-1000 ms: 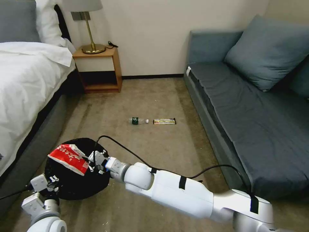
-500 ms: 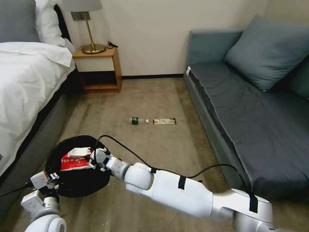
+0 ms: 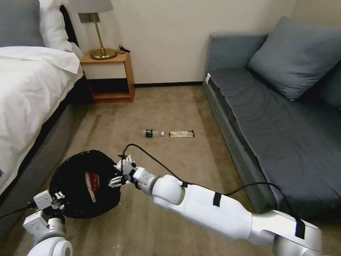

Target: Pick up the trash bin, then pick up the garbage on the floor and place it into the trash bin.

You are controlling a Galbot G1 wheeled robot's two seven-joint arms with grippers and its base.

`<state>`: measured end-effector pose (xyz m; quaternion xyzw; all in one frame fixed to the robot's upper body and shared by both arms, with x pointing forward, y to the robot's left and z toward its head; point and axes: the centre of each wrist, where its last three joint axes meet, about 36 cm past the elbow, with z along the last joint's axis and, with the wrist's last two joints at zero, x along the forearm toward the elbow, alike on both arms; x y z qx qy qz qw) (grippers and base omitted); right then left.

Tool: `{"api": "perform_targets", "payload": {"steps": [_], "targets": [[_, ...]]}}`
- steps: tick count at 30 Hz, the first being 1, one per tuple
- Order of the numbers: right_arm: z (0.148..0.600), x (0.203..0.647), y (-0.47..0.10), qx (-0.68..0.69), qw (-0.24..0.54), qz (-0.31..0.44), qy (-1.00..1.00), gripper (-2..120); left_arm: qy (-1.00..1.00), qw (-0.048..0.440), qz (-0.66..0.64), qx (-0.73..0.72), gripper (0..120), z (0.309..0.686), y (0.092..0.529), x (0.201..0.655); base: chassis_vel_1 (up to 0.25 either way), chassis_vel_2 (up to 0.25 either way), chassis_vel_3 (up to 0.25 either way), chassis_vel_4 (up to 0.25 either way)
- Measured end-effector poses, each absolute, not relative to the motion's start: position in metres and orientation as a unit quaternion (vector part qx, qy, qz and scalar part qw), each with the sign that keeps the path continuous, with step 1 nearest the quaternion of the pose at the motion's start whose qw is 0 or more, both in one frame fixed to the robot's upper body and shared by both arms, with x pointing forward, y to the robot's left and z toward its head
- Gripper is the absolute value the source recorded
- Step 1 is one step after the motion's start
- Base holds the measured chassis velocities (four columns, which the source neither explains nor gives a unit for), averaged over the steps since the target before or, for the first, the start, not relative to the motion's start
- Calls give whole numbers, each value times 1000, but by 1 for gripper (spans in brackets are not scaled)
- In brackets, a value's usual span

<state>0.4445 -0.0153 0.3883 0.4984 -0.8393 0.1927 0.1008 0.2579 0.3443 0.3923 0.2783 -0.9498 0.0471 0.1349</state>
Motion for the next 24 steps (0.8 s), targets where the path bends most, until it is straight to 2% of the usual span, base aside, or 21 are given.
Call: {"api": "perform_targets", "payload": {"steps": [3,5,6,8,14,24], "targets": [[389,448,-25,505,115,203,-831,100,-950,134,46,278,3,393,344,258,0,0,0,0],[381,463,-70,517,173,243,-802,100,-951,131,45,277,3,395,344,256,0,0,0,0],[381,463,-70,517,173,243,-802,100,-951,131,45,277,3,395,344,256,0,0,0,0],[365,482,-105,495,213,262,-800,100,-951,129,43,277,3,396,344,256,0,0,0,0],[331,505,-182,450,282,261,-806,100,-952,127,44,276,3,397,341,256,0,0,0,0],[297,468,-231,457,327,274,-780,100,-951,130,39,279,3,394,342,253,0,0,0,0]]}}
